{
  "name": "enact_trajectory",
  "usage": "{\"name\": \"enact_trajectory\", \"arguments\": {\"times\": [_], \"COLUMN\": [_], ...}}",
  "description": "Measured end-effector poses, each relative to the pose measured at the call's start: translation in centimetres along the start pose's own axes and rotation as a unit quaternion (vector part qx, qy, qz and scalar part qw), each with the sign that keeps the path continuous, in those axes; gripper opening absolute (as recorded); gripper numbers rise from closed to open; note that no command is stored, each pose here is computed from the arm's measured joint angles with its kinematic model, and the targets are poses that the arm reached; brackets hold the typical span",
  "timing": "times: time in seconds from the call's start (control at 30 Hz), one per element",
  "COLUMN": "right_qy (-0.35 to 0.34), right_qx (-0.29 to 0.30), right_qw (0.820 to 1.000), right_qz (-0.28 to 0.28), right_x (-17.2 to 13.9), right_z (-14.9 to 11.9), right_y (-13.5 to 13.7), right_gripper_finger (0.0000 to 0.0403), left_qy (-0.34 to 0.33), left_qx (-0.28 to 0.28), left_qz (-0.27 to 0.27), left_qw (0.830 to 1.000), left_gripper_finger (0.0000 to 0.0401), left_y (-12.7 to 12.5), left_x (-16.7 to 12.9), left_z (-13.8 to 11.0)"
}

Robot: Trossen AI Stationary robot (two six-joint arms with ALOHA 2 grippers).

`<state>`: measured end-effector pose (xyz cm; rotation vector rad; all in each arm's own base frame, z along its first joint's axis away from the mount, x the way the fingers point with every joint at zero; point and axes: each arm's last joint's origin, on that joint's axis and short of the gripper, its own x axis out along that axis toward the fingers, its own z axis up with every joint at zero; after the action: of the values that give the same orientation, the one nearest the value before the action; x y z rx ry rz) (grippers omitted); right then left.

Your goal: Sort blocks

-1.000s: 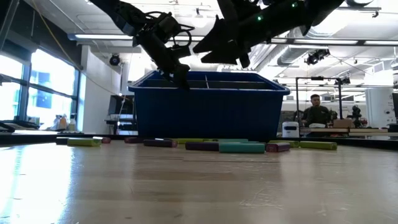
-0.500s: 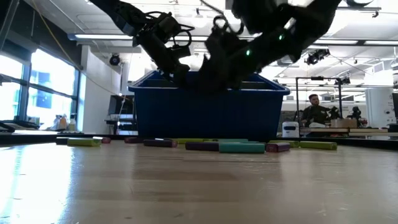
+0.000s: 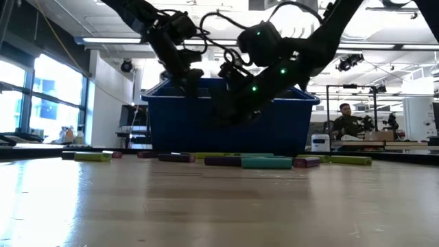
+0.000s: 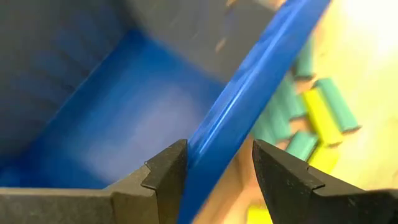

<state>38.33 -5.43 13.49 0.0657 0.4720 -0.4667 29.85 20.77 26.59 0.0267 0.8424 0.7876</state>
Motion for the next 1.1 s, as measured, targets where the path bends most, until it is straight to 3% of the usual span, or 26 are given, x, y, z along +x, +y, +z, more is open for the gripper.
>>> {"name": "enact_trajectory", "arguments": {"times": [0.13,0.33,0.6,0.83,0.93,1.1], "right_qy": [0.014,0.043,0.041,-0.007,-0.030,-0.051], "right_qx": [-0.003,-0.034,-0.106,-0.132,-0.130,-0.076], "right_qw": [1.000,0.998,0.993,0.988,0.987,0.993], "right_qz": [-0.019,-0.011,-0.010,-0.076,-0.090,-0.071], "right_x": [0.0,-2.5,-10.0,-16.7,-18.1,-17.8], "right_z": [0.2,2.1,6.8,10.2,11.0,11.4], "right_y": [-1.2,-1.7,-3.4,-7.7,-9.9,-14.2], "right_gripper_finger": [0.0201,0.0201,0.0201,0.0201,0.0201,0.0201], "left_qy": [0.014,-0.048,-0.170,-0.210,-0.226,-0.189], "left_qx": [-0.021,-0.007,0.005,0.014,0.048,0.030], "left_qz": [0.019,0.004,0.013,0.003,0.062,0.173], "left_qw": [0.999,0.999,0.985,0.978,0.971,0.966], "left_gripper_finger": [0.0164,0.0164,0.0164,0.0164,0.0164,0.0164], "left_y": [0.5,-0.6,-1.0,-1.0,-0.7,0.2], "left_x": [-1.9,-5.1,-8.8,-9.9,-10.0,-10.0], "left_z": [-0.2,0.3,-0.6,-0.2,0.3,0.2]}}
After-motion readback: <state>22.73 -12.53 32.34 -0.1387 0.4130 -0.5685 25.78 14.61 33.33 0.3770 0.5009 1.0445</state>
